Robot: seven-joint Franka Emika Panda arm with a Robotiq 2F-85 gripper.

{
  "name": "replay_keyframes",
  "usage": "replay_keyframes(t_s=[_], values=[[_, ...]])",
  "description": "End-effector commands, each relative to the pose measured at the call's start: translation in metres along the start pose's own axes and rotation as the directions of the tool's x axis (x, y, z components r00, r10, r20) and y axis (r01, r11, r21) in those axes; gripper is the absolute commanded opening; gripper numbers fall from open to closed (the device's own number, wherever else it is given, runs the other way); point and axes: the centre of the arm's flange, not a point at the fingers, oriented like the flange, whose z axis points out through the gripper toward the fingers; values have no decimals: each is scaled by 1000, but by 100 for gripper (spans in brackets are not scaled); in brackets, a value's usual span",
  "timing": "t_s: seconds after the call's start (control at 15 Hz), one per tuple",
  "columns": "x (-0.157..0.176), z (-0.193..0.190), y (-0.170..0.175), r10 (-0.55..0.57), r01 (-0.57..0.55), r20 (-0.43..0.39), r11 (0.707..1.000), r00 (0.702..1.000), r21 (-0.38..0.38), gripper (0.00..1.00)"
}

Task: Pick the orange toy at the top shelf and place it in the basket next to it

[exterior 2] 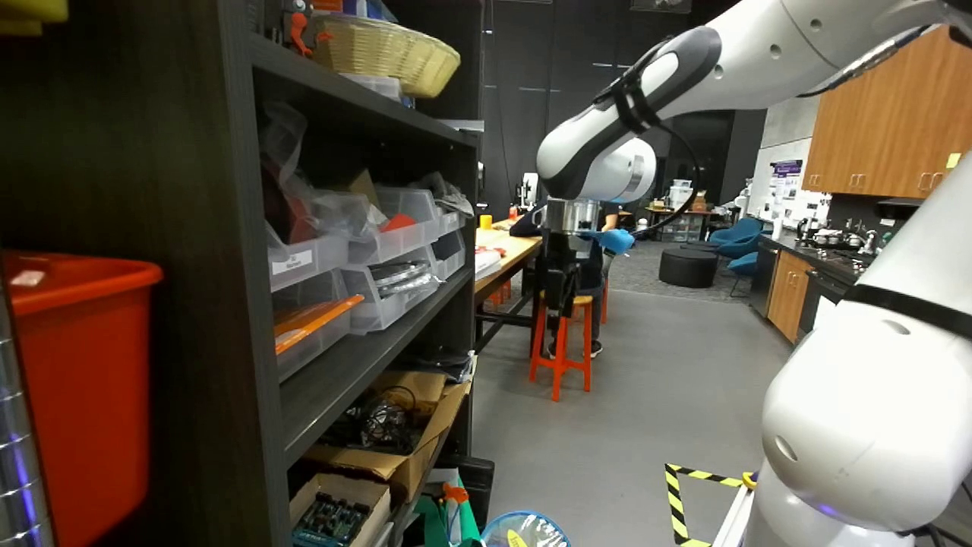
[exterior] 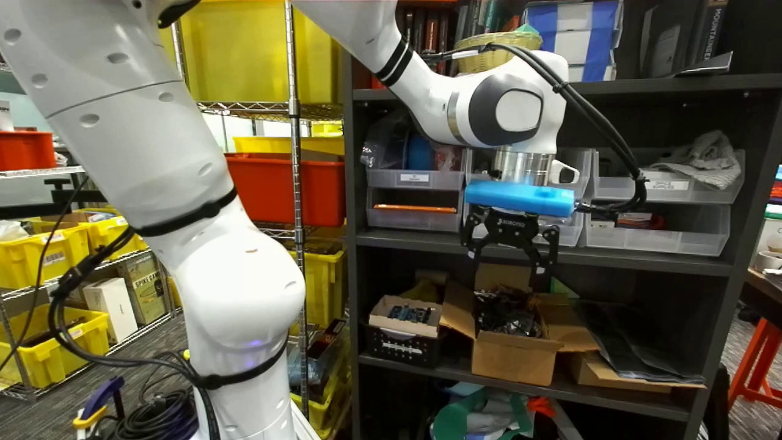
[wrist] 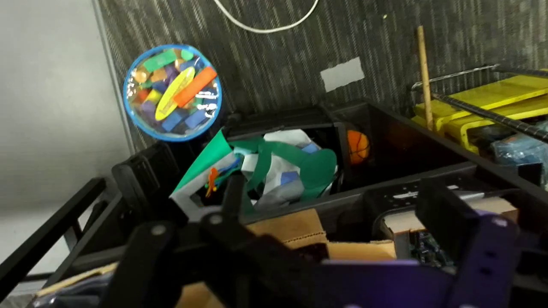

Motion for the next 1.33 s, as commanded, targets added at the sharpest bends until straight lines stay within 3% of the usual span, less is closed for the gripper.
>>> replay_keyframes(t_s=[0.0,0.33,0.6,0.87,1.27], values=[[-13,11,-23,-75,59,-153,993,985,-105,100],[-15,29,-55,-129,42,-374,972,918,-233,100],[-7,22,-83,-195,12,-540,946,819,-323,100],[2,-4,-109,-285,-22,-685,915,671,-402,100],[-7,-34,-148,-428,-49,-820,876,381,-480,100]])
